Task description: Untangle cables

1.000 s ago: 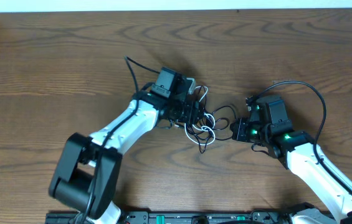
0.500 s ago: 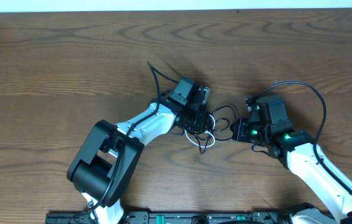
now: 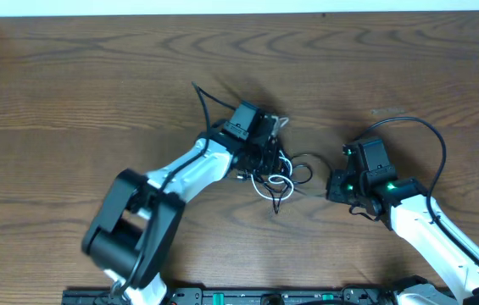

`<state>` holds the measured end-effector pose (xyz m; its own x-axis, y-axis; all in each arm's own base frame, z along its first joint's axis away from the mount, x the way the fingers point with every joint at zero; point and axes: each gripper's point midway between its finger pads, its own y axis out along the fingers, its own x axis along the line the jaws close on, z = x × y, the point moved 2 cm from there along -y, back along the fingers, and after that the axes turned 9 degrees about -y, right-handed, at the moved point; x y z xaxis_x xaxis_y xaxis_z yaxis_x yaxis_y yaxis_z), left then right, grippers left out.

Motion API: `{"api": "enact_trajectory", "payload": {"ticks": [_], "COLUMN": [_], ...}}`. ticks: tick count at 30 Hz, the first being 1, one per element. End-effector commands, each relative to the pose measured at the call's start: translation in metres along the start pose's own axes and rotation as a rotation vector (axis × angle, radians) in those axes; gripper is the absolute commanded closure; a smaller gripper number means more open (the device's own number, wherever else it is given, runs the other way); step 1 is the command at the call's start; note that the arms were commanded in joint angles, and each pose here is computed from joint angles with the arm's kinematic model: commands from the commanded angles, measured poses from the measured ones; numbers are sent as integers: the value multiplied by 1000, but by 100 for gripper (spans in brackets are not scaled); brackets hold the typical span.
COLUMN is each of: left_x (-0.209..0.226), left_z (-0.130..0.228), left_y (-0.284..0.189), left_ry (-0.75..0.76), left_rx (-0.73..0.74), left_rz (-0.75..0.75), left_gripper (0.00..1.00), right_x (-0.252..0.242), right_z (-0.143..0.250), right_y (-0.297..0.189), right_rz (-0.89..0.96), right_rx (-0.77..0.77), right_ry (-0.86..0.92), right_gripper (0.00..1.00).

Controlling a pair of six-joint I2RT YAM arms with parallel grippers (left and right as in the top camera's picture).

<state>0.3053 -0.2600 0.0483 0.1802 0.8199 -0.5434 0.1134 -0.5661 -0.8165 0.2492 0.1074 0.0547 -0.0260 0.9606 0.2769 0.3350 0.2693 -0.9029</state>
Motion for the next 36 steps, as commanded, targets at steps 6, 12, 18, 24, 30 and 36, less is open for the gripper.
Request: {"api": "enact_trajectory", "payload": {"ticks": [6, 12, 18, 24, 30, 36], "left_x": [-28, -23, -52, -65, -74, -95], "left_z": [3, 20, 31, 31, 32, 33], "left_y": [-48, -49, -54, -58, -62, -73], "left_ry": [62, 26, 94, 140, 164, 209], "left_rx": [-28, 47, 117, 120, 127, 143], "left_rz": [74, 62, 252, 340, 398, 547], "left_gripper": [93, 93, 93, 93, 92, 93], "right_x": [35, 67, 84, 81, 81, 79], "right_z": [-28, -45, -41, -31, -26, -23], "right_y": [-6, -18, -25, -23, -22, -21], "right_rz": [-188, -367, -480, -482, -489, -484], "right_rx": [-120, -215, -214, -162, -140, -122], "right_ry": [-204, -299, -378, -366, -360, -352], "right_gripper": [30, 27, 35, 41, 46, 47]}}
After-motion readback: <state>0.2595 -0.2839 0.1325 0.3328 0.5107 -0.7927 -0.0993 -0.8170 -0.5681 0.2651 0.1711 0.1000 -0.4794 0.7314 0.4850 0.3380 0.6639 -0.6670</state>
